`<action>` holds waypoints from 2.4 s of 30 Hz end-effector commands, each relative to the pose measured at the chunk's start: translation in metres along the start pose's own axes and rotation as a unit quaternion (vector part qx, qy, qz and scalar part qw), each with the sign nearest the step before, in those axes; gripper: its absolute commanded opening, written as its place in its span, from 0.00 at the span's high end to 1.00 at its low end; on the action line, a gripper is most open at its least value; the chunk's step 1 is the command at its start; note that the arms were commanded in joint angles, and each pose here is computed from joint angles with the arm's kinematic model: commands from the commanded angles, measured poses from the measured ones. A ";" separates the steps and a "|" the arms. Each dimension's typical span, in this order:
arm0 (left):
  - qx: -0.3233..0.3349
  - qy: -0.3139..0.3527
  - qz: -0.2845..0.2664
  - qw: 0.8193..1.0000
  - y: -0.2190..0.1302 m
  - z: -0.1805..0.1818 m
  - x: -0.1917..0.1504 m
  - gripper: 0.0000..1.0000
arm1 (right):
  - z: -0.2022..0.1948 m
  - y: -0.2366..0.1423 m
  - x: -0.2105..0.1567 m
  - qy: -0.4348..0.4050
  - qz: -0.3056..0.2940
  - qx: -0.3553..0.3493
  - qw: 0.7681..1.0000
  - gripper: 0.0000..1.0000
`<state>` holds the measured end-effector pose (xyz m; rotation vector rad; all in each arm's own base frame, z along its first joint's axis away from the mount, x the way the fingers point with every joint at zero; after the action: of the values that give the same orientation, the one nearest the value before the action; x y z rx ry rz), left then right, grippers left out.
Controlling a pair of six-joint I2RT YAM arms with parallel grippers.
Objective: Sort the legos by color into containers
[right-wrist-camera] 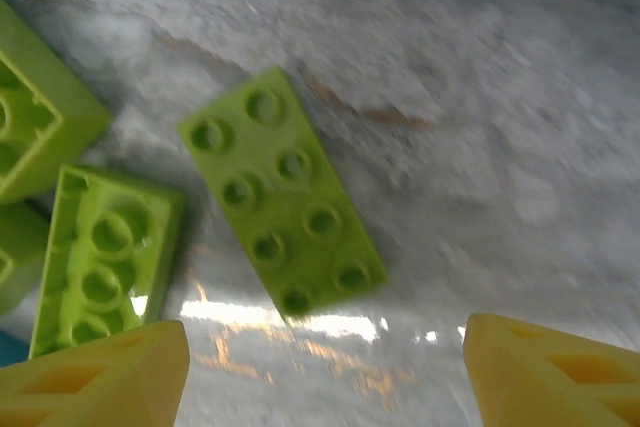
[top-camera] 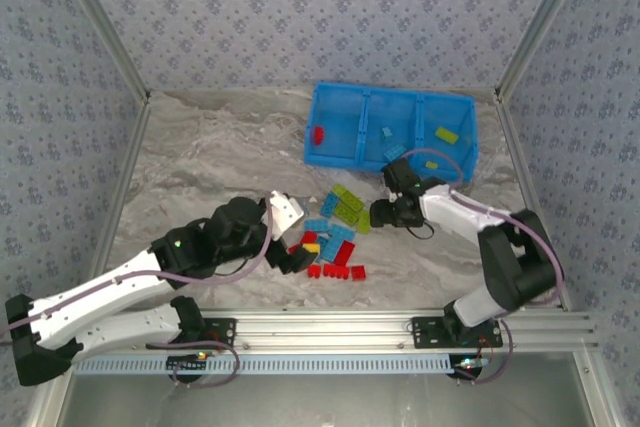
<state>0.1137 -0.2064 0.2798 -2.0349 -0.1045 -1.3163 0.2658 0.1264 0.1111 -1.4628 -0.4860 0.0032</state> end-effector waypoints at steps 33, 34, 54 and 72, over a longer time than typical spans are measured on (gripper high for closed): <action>-0.114 -0.013 -0.100 0.988 -0.007 -0.017 0.001 0.01 | -0.123 -0.116 0.049 0.199 -0.215 -0.103 0.951 0.70; -0.105 -0.023 -0.098 0.989 -0.007 -0.016 0.002 0.01 | -0.135 -0.108 0.060 0.209 -0.204 -0.103 0.951 0.70; 0.144 -0.230 -0.039 0.962 0.019 0.033 -0.014 0.01 | -0.157 -0.133 0.112 0.259 -0.217 -0.036 0.940 0.41; 0.226 -0.427 0.103 0.870 0.102 0.073 -0.068 0.06 | 0.067 -0.161 -0.026 -0.017 -0.113 0.118 0.986 0.19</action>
<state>0.1790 -0.2075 0.1626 -1.9154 -0.5556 -0.2129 0.1878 0.1647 0.2716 -1.0708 -0.7145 -0.1372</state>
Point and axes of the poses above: each hand's point on the last joint's axis, 136 mm out from that joint toward the fingers, its own y axis out along the fingers, its own z axis along the line the jaws close on, x = y × z, the point moved 8 cm from there along -y, back along the fingers, and after that the axes turned 14 degrees about -y, right-handed, at the moved point
